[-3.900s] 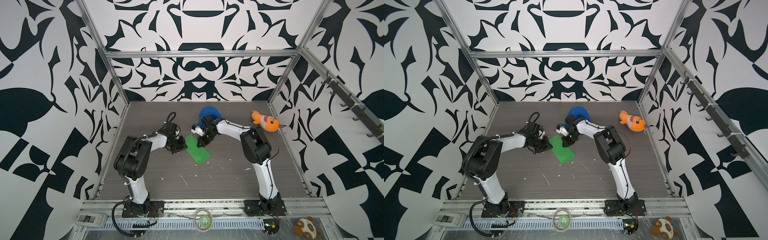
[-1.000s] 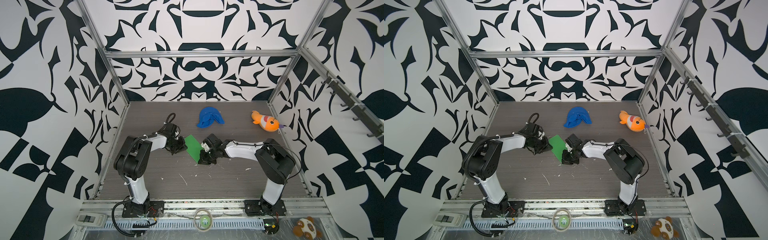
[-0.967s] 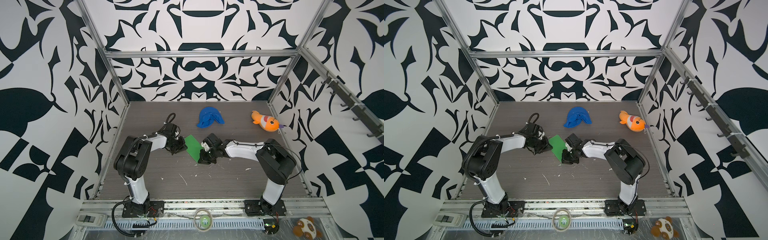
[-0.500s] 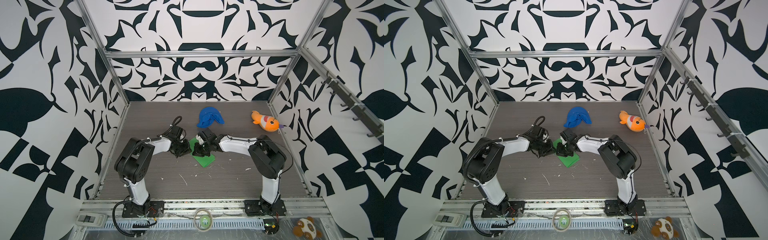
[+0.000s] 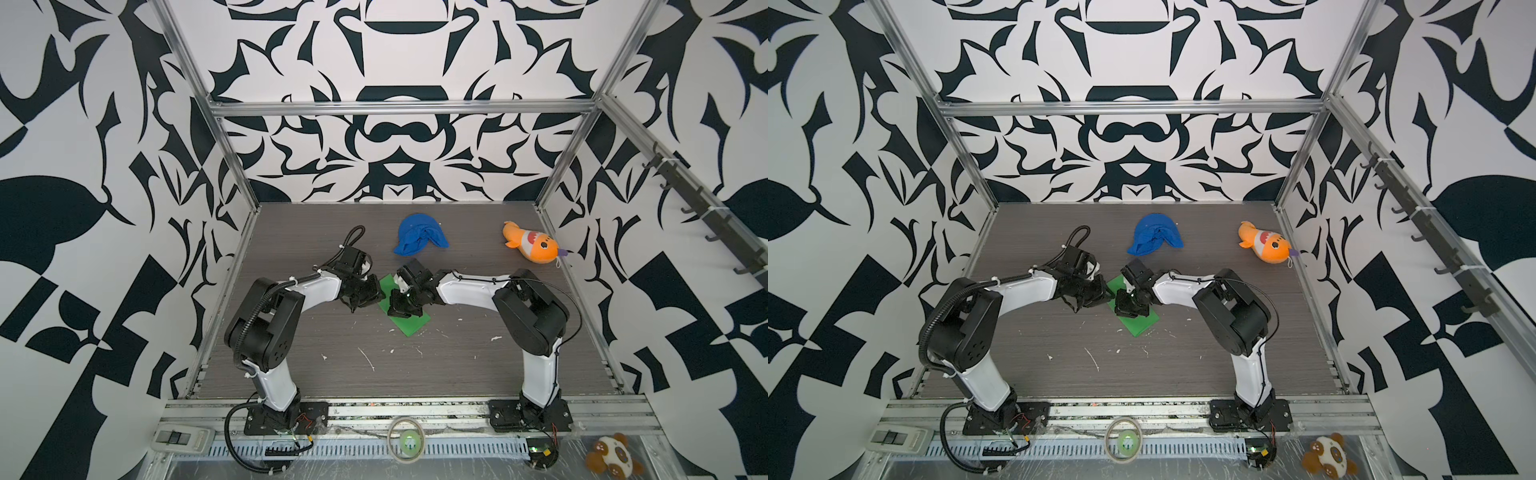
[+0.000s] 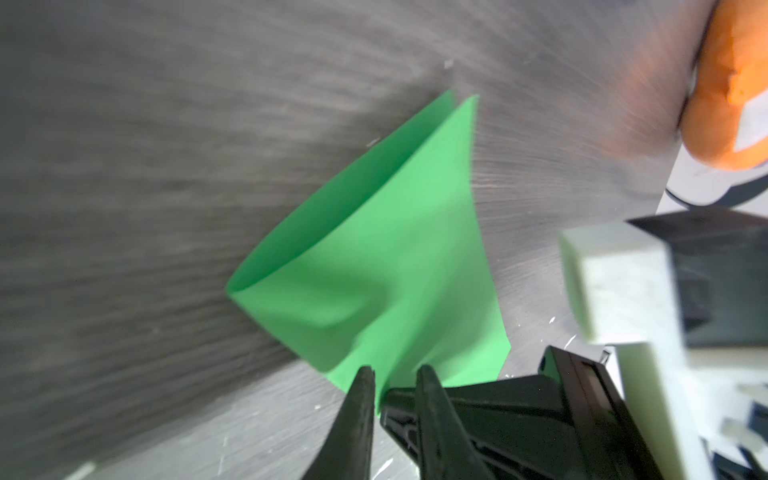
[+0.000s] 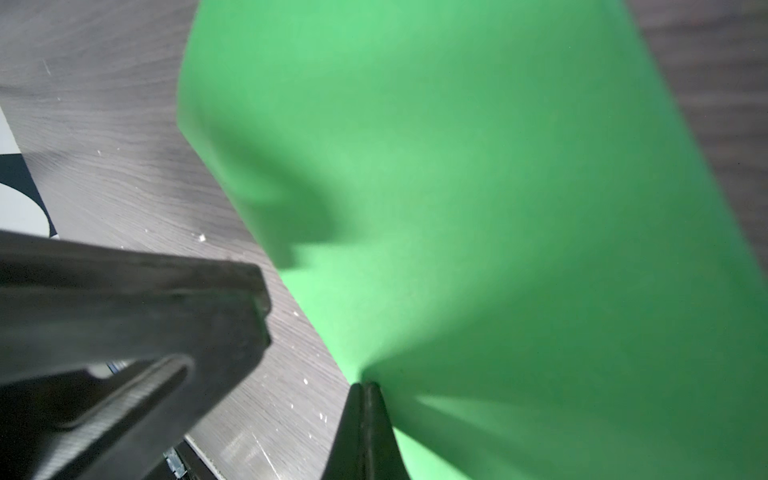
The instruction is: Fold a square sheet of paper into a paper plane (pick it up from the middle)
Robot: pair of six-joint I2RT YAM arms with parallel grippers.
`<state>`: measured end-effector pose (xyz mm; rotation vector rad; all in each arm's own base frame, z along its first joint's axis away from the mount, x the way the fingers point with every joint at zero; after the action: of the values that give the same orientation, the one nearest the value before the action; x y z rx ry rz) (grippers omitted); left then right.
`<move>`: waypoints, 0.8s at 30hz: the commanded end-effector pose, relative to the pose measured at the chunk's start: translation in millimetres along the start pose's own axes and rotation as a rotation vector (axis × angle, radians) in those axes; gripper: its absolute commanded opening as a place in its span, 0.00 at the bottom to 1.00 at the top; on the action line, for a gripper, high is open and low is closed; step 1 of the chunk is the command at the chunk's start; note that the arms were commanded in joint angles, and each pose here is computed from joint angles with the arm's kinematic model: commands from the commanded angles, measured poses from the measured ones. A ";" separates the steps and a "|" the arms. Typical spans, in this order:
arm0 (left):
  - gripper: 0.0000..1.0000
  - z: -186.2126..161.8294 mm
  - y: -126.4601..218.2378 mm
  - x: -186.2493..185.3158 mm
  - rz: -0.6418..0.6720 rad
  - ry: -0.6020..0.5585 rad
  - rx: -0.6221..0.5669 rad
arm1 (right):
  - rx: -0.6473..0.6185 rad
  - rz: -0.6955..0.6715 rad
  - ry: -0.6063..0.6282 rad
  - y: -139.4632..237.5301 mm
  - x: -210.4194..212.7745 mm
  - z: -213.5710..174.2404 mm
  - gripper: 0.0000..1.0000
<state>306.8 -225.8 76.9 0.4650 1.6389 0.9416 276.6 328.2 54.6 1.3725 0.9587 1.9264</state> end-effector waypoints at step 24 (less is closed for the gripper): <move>0.16 20.2 -15.0 27.5 0.278 -0.184 0.029 | 0.100 -0.122 -0.035 -6.1 -31.1 -30.6 0.02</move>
<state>321.5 -217.6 58.8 0.7236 1.4430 0.9867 276.8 326.9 53.1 1.3618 0.9629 1.9332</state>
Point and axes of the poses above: each gripper's point midway between its finger pads, its own y axis back along the fingers, its own x axis along the line the jaws close on, z = x × y, the point moved 4 cm from there along y, back along the fingers, and after that the axes turned 15 degrees about y, right-handed, at the moved point
